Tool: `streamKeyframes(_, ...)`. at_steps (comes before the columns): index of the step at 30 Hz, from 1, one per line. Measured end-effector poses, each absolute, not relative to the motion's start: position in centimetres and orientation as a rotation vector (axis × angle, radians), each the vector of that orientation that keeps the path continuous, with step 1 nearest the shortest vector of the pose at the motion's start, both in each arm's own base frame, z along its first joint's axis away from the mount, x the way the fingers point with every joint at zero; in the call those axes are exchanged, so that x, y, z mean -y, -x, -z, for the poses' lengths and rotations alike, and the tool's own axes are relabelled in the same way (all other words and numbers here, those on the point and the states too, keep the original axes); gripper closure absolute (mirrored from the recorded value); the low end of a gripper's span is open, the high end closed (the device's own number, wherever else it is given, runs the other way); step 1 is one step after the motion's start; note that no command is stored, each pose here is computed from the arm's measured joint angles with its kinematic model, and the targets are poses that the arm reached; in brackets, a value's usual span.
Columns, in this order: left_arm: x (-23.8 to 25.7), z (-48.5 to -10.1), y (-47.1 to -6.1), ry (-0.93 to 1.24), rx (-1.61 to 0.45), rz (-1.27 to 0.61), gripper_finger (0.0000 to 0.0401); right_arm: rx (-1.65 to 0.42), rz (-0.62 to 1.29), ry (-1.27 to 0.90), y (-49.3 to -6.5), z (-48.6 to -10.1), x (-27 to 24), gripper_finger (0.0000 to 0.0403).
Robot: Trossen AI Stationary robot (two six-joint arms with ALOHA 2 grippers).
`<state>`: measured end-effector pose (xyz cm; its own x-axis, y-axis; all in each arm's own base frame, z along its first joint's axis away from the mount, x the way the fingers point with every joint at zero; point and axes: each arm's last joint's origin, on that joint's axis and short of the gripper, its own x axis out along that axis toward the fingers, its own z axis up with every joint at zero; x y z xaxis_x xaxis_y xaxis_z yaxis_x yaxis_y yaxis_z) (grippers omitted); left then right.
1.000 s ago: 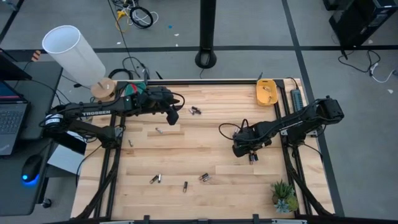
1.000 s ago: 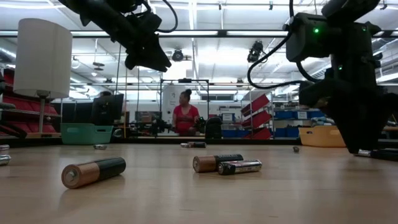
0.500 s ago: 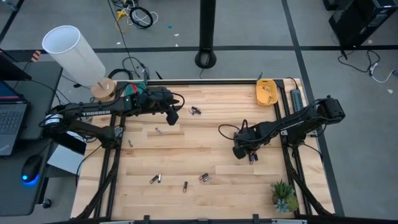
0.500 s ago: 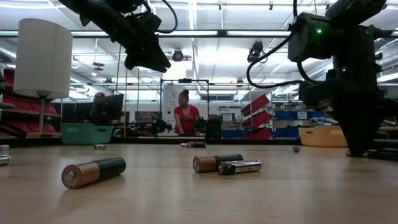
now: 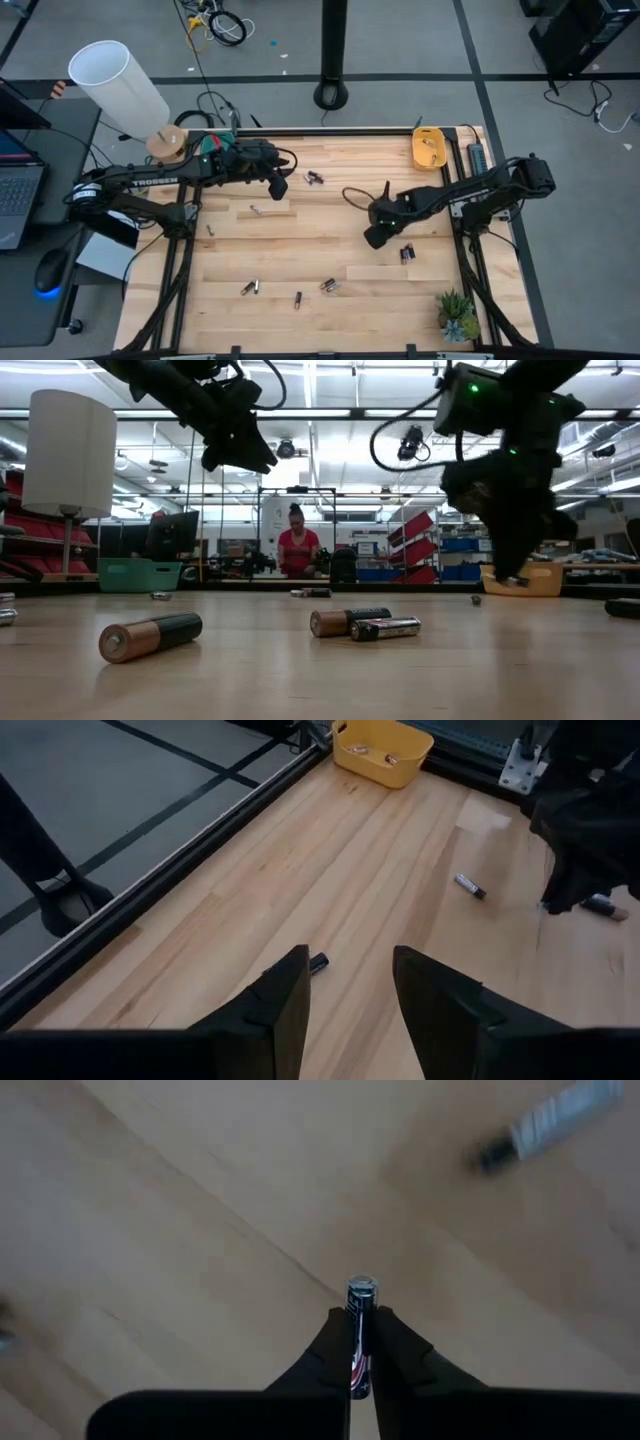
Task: Sort batteries
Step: Put the silver battery into the yellow bin
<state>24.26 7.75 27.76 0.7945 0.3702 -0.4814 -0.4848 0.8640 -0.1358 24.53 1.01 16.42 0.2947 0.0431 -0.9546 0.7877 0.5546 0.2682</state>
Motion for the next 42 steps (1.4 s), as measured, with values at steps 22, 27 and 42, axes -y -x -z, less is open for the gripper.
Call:
streamKeyframes(22, -7.8, -29.9, -28.2, 0.409, -0.026, -0.14, 0.0244, -0.039, 0.18, -0.562, -30.4, -29.6, 6.0, 0.0384)
streamKeyframes(27, -8.0, -29.1, -28.6, 0.465, -0.059, -0.16, 0.0244, 0.028, 0.159, -0.554, -30.1, -30.6, 6.2, 0.0384)
streamKeyframes(42, -6.5, -29.2, -32.3, 0.444, -0.092, -0.045, 0.0244, 0.045, 0.161, -0.546, -30.4, -30.4, 6.4, 0.0383)
